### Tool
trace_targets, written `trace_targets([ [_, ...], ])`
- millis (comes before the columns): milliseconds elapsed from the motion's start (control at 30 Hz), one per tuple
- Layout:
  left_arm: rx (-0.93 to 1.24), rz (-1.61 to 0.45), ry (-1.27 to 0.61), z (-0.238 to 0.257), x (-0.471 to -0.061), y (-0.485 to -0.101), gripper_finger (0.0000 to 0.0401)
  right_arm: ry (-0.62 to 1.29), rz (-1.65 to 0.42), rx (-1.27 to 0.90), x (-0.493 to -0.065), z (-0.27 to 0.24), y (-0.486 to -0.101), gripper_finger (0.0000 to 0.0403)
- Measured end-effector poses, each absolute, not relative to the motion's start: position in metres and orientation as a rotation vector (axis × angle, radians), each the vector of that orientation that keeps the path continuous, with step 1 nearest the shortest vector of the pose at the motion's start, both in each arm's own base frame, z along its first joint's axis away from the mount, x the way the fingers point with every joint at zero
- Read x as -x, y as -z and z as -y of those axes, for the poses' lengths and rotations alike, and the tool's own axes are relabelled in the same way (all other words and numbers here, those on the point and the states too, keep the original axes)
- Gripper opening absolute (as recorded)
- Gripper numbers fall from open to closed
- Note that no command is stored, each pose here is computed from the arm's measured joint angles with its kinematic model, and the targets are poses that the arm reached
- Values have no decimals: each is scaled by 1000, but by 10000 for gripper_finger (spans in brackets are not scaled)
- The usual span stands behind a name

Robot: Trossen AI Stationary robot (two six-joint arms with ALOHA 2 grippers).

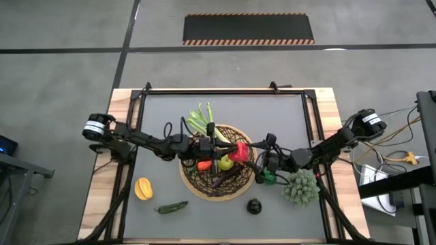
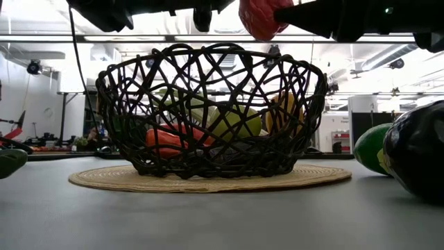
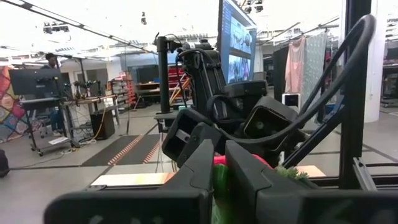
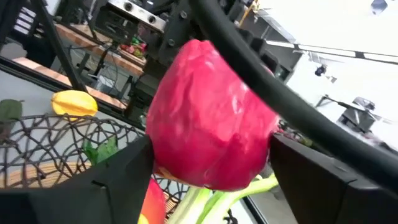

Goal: Build produce basket
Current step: Put the red bell pepper into the wire basket

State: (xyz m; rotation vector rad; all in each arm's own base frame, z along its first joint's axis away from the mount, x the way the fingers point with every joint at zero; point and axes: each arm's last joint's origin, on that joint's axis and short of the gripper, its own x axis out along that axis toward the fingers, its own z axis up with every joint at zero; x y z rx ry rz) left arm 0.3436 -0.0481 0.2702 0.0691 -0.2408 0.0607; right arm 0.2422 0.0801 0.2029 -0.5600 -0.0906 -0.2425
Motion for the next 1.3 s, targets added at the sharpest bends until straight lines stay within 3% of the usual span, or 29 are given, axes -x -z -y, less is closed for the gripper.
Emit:
trace_targets([
  [267, -87, 240, -62, 48, -344, -270, 5, 245, 97, 512, -243, -80, -204, 346],
  [800, -127, 201, -81, 47, -338, -276, 4, 222, 49, 370, -244, -80, -197, 348],
  [1100, -168, -29, -109, 48, -325, -274, 6, 248, 40, 364, -242, -82, -198, 341],
  [1300, -182, -231, -241, 52, -301, -276, 7, 299, 22, 364, -239, -82, -200, 342],
])
